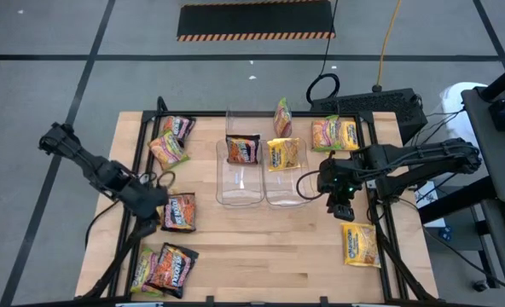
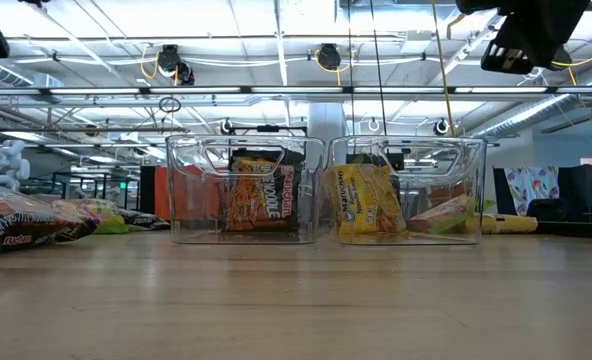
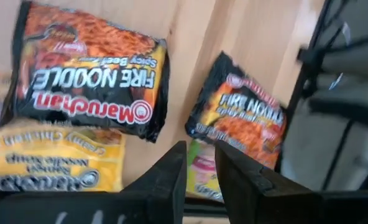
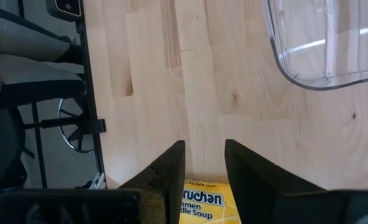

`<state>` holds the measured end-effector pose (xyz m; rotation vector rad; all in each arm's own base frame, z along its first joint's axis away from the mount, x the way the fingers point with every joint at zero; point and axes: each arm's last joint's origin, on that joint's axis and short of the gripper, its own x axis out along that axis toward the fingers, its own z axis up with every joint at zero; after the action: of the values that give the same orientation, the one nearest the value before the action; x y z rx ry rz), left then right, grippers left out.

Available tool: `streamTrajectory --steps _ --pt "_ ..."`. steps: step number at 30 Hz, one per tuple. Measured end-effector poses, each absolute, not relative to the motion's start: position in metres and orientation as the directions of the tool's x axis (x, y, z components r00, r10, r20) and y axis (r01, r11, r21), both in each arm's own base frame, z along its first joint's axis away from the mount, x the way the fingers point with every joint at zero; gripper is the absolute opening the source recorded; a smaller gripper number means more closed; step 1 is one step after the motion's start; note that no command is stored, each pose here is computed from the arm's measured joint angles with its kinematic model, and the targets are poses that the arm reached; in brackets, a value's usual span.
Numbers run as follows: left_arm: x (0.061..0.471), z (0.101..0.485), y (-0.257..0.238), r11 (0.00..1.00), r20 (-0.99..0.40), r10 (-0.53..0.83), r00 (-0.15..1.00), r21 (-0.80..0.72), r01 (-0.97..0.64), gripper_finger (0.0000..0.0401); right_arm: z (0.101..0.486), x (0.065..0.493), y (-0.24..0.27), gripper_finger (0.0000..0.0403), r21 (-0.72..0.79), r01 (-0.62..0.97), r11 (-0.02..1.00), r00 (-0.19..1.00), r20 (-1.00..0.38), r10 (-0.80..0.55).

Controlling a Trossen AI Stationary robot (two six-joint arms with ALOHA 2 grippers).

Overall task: Sort Maruchan noodles
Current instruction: Put the black noodle pack into the left transparent bin

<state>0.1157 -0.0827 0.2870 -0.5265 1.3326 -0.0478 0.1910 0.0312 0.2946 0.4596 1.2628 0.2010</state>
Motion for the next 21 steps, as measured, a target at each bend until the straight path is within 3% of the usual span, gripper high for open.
streamTrajectory --steps 11,21 --pt "0.127 0.262 -0.116 0.979 -0.974 -0.176 0.142 -0.188 -0.081 0.009 0.295 0.193 0.031 0.0109 0.442 0.095 0.892 0.319 -0.862 0.393" --pt "0.135 0.228 -0.15 0.998 -0.999 -0.029 0.016 -0.03 -0.057 0.009 0.295 0.193 0.031 0.0109 0.441 0.095 0.892 0.319 -0.862 0.393"
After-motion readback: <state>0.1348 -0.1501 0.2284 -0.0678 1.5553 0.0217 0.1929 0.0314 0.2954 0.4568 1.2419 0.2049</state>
